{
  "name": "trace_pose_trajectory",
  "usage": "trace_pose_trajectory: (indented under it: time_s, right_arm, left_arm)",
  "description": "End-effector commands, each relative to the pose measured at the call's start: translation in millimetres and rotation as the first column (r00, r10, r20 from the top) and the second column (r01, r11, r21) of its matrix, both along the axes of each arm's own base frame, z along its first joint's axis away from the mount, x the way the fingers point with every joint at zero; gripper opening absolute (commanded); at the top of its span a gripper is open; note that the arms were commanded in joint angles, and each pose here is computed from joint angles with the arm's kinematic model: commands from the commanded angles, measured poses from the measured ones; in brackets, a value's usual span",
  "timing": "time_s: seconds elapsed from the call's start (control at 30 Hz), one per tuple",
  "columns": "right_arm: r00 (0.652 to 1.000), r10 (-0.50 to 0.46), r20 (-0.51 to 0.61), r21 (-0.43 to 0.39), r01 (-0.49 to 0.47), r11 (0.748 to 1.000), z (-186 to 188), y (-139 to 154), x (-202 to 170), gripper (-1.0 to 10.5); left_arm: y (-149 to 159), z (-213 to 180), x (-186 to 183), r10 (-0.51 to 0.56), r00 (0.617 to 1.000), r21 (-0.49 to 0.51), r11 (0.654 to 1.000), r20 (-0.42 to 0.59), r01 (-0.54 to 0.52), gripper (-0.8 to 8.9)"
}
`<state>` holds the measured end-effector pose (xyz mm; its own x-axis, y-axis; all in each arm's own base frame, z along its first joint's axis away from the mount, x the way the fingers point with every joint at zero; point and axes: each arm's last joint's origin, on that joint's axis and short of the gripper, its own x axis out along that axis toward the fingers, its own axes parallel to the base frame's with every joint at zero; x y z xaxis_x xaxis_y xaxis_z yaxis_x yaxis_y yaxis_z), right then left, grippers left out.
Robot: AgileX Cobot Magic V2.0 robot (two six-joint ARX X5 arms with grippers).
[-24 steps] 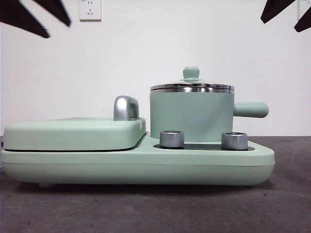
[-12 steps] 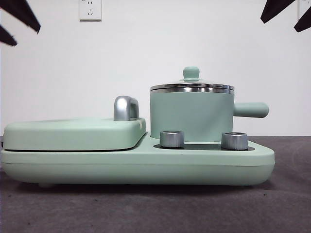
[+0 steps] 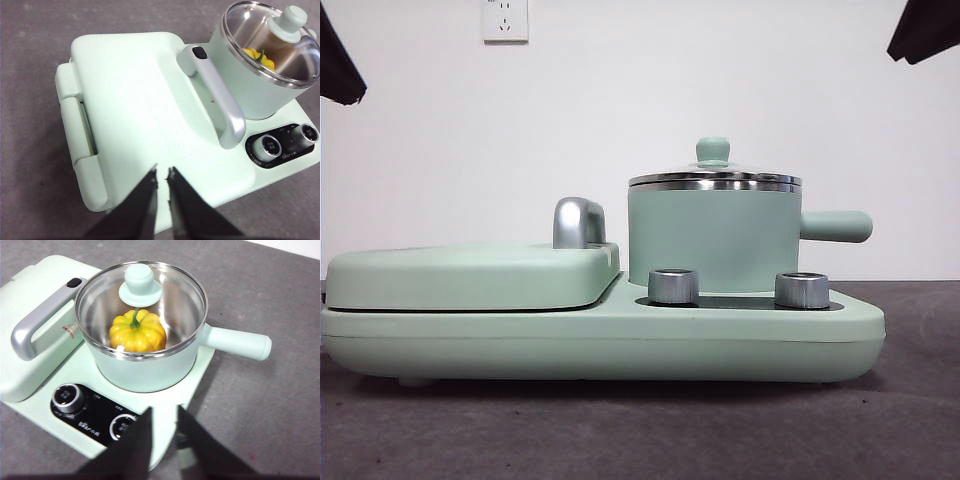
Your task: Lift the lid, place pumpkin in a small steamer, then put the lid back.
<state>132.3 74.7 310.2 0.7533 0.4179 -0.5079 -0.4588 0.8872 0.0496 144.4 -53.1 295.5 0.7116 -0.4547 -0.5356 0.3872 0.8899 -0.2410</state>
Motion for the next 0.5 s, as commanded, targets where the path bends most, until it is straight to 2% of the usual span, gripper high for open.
trace_pose_trajectory:
  time_s: [0.03, 0.43, 0.5]
  right_arm:
    - [1.0, 0.023, 0.003, 0.001, -0.023, 1.0, 1.6, 1.8, 0.4, 0.1]
    - [0.999, 0.016, 0.038, 0.016, -0.017, 1.0, 4.8, 2.5, 2.1, 0.1]
    - [0.999, 0.017, 0.038, 0.015, -0.017, 1.0, 4.8, 2.5, 2.1, 0.1]
  left_arm:
    - [-0.6, 1.7, -0.7, -0.012, 1.0, 0.002, 1.0, 0.002, 0.012, 0.07]
    - [-0.7, 2.6, -3.3, -0.019, 1.0, 0.002, 1.0, 0.007, 0.019, 0.07]
    - [1.2, 4.6, -7.8, -0.047, 0.998, 0.045, 0.998, 0.047, 0.045, 0.07]
